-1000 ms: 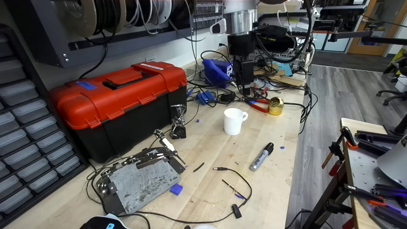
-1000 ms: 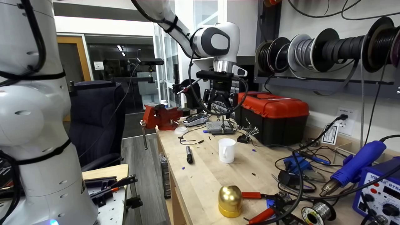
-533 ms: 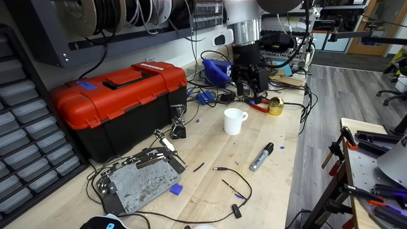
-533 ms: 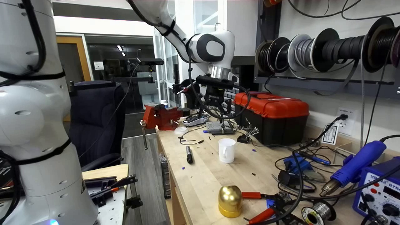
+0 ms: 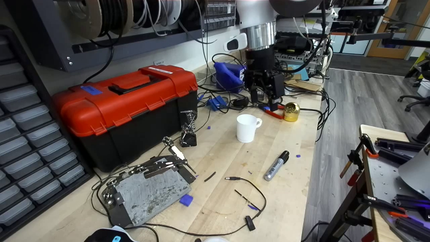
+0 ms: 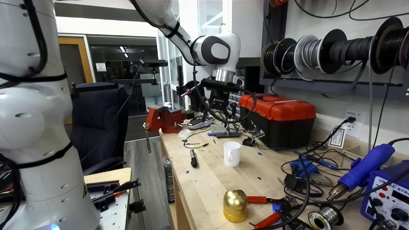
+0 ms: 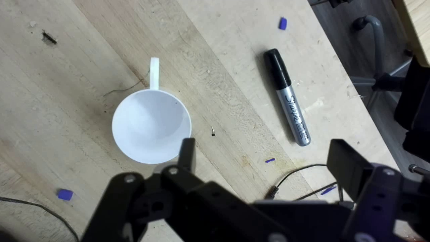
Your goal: Pick up the marker and put it inside the white mug
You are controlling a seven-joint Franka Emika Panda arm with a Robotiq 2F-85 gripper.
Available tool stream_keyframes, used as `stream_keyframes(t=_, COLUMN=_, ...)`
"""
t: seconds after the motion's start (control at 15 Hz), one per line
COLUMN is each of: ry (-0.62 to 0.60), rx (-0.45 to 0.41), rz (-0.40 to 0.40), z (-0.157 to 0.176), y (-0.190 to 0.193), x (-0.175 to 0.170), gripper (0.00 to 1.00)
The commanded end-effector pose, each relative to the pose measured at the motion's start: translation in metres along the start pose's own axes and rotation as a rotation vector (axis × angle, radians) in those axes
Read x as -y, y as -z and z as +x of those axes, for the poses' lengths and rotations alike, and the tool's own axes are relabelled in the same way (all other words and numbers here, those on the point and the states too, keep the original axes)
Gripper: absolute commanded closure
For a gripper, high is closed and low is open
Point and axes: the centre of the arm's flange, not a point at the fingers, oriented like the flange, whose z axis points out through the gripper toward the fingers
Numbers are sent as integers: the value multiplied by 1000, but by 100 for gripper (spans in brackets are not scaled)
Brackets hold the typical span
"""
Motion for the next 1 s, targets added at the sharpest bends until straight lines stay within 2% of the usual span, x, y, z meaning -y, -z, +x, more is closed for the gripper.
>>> stream_keyframes(t=0.0, ry=82, rx=15, rz=16, z=-3, y=7, x=-13, gripper=0)
stream_keyframes(t=0.27, ry=197, rx=14, rz=25, z=-4, y=8, x=-11, gripper=0)
stream_keyframes(t=0.6, ry=304, rx=15, rz=28, z=-4, y=-3, x=9, gripper=0)
stream_keyframes(t=0.93, ry=361, rx=37, rz=28, z=3, y=-33, x=33, gripper=0)
